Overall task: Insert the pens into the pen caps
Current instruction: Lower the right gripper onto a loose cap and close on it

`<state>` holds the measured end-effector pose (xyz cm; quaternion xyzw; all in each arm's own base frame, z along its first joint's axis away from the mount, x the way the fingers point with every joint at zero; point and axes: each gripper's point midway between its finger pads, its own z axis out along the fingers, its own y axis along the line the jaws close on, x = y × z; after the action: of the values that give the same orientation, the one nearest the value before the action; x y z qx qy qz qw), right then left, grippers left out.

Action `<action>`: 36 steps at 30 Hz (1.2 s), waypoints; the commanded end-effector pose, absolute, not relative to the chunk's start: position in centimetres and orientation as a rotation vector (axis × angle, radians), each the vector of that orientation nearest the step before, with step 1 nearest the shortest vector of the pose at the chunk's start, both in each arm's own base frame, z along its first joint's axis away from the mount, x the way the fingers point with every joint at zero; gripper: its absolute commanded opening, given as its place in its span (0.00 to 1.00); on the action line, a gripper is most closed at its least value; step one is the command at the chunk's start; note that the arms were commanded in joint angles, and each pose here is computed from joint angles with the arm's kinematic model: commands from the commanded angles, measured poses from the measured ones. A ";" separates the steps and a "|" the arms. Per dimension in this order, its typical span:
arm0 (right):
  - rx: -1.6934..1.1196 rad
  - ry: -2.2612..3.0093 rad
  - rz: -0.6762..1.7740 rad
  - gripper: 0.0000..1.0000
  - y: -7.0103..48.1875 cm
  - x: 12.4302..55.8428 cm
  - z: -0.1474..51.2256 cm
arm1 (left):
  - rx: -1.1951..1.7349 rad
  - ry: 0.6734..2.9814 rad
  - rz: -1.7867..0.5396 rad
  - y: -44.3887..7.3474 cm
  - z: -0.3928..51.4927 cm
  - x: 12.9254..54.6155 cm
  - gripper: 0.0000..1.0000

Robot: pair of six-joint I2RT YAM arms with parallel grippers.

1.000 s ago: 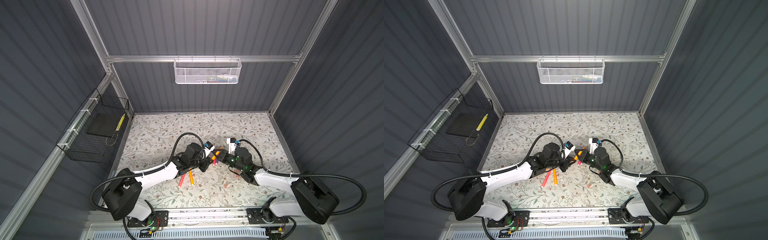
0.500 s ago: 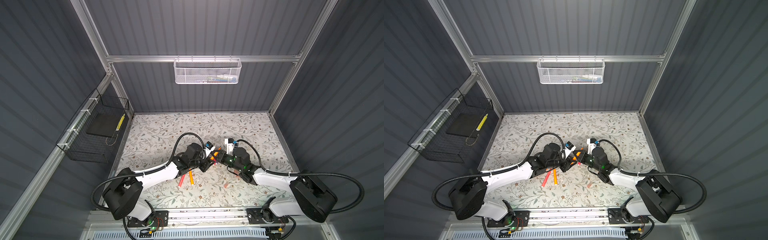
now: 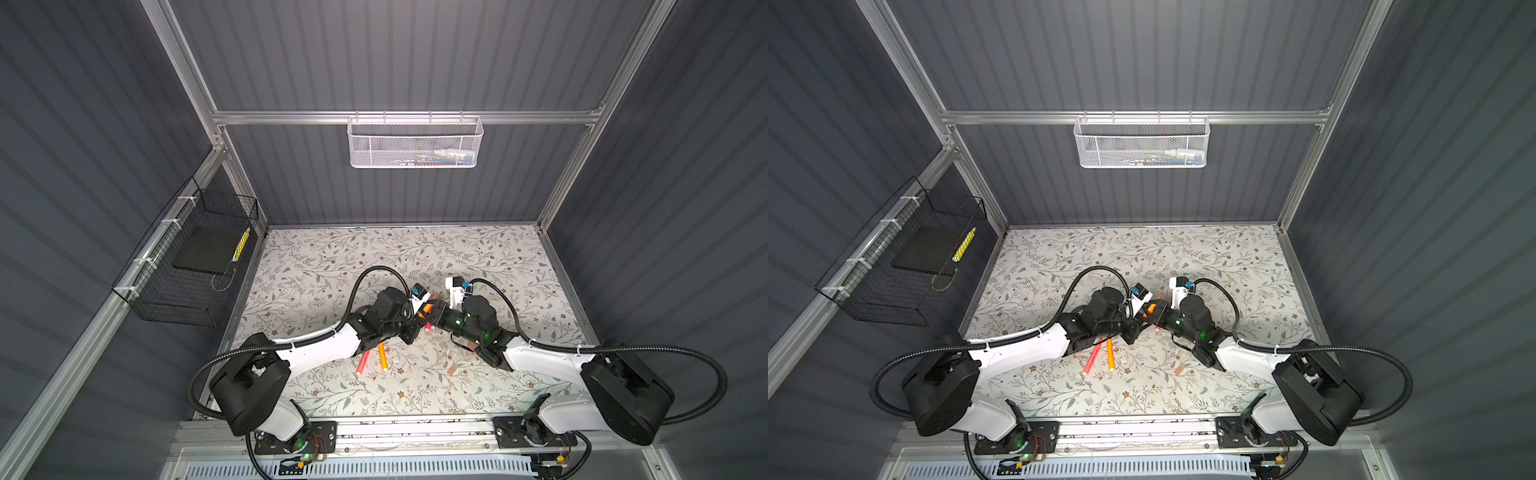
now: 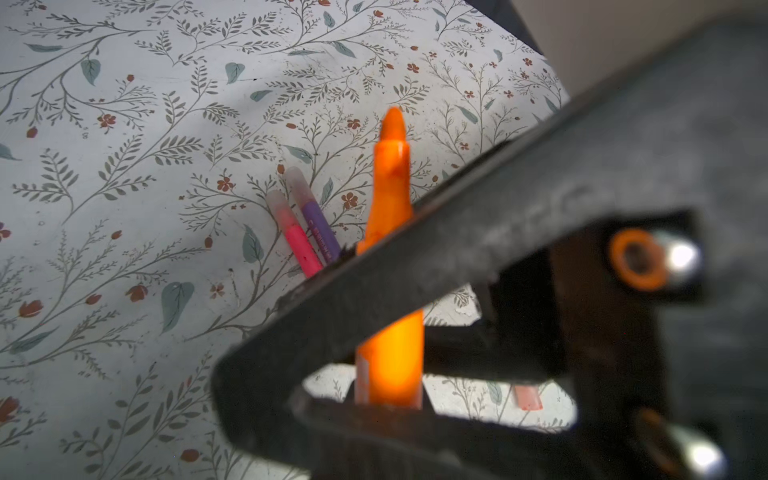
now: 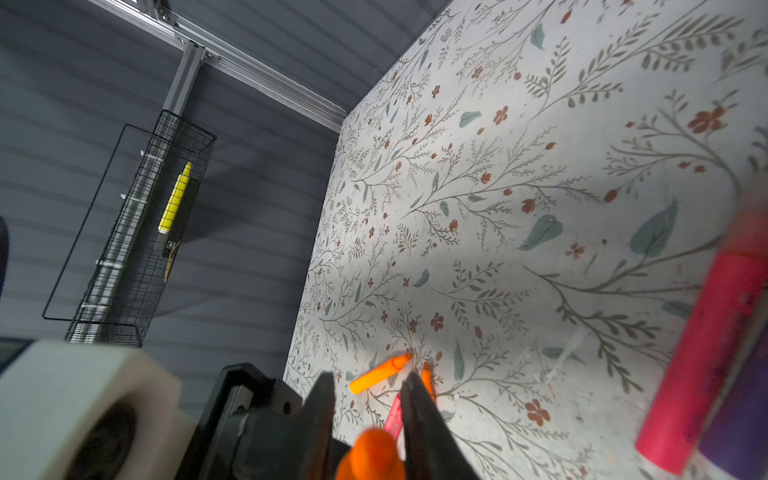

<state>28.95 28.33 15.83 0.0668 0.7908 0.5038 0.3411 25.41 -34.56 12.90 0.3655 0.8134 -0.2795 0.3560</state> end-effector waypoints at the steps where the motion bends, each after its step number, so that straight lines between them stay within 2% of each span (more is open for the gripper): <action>1: 0.201 2.040 1.246 0.50 27.2 29.1 17.1 | 0.845 2.091 -0.658 -33.8 14.4 26.9 0.00; 3: 0.247 2.084 1.122 0.63 25.4 29.3 17.4 | 0.764 2.090 -0.643 -32.7 14.8 27.6 0.00; 4: 0.269 2.114 1.046 0.66 24.3 29.1 17.3 | 0.720 2.096 -0.641 -32.0 14.9 28.1 0.00; 8: 0.353 2.140 0.866 0.72 20.0 27.6 17.2 | 0.467 2.160 -0.650 -27.9 14.4 31.0 0.00; 11: 0.379 2.176 0.792 0.72 18.0 25.9 16.3 | 0.314 2.196 -0.605 -25.1 13.5 32.5 0.00; 20: 0.342 2.334 0.726 0.69 15.9 20.8 11.4 | 0.295 2.144 -0.540 -23.7 14.8 32.6 0.00; 25: 0.293 2.494 0.574 0.65 14.7 18.1 7.7 | 0.291 2.129 -0.511 -23.1 15.1 32.5 0.00; 31: 0.273 2.559 0.561 0.58 14.8 16.6 5.5 | 0.302 2.140 -0.520 -23.5 14.9 32.7 0.00; 36: 0.242 2.602 0.549 0.57 15.5 15.9 4.7 | 0.302 2.143 -0.527 -23.6 14.8 32.7 0.00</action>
<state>16.30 15.55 5.22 0.0873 0.9437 0.2088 0.2414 32.78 -23.56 15.11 0.1182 0.8620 -0.2158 0.4432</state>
